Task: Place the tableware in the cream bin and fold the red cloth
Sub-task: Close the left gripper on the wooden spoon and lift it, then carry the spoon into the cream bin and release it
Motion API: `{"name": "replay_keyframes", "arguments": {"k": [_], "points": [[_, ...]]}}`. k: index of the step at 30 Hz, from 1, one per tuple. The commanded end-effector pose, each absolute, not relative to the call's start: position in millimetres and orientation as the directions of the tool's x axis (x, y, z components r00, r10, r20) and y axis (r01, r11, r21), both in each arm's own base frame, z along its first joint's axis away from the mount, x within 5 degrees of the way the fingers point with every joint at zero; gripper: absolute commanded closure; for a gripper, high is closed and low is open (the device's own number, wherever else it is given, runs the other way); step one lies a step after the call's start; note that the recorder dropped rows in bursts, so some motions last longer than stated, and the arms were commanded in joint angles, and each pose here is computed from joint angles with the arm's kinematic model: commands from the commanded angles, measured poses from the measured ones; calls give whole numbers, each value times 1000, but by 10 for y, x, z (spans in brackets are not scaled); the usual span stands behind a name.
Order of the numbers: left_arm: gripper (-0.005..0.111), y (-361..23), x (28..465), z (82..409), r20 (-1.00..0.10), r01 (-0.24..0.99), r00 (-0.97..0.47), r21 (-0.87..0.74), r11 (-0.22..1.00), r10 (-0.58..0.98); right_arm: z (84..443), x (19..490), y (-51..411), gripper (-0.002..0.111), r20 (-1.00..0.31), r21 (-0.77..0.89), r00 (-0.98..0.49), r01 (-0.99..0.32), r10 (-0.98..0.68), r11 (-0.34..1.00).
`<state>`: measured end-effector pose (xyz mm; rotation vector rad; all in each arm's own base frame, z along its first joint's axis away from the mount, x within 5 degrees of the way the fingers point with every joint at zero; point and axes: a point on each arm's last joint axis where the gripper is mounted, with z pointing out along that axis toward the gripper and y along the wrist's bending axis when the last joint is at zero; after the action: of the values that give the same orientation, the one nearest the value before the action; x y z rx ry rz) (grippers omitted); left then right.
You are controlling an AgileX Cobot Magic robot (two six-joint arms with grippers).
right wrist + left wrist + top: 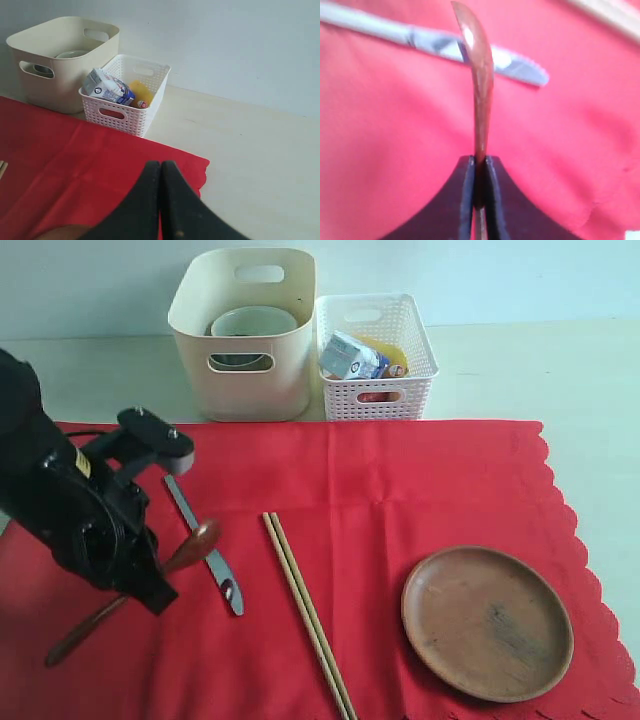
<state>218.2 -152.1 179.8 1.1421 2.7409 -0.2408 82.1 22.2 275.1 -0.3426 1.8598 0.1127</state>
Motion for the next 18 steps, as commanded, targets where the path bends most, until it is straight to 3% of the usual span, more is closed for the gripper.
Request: {"name": "replay_keyframes", "arguments": {"k": [1, 11, 14, 18], "points": [[106, -1585, 2270, 2182, -324, 732, -654, -46, 679, 683, 2756, 814, 219, 108, -949, -97, -261, -289, -176, 952], [106, -1659, 2670, 2849, -571, 734, -386, 285, 616, 725, 2756, 814, 219, 108, -949, -97, -261, -289, -176, 952], [106, -1622, 2873, 3025, -715, 642, -283, 354, 680, 639, 2756, 814, 219, 108, -949, -97, -261, -289, -176, 952], [106, -1366, 3218, 3181, -889, 469, -179, 299, 831, 421, 2756, 814, 219, 108, -949, -97, -261, -289, -176, 952]]}}
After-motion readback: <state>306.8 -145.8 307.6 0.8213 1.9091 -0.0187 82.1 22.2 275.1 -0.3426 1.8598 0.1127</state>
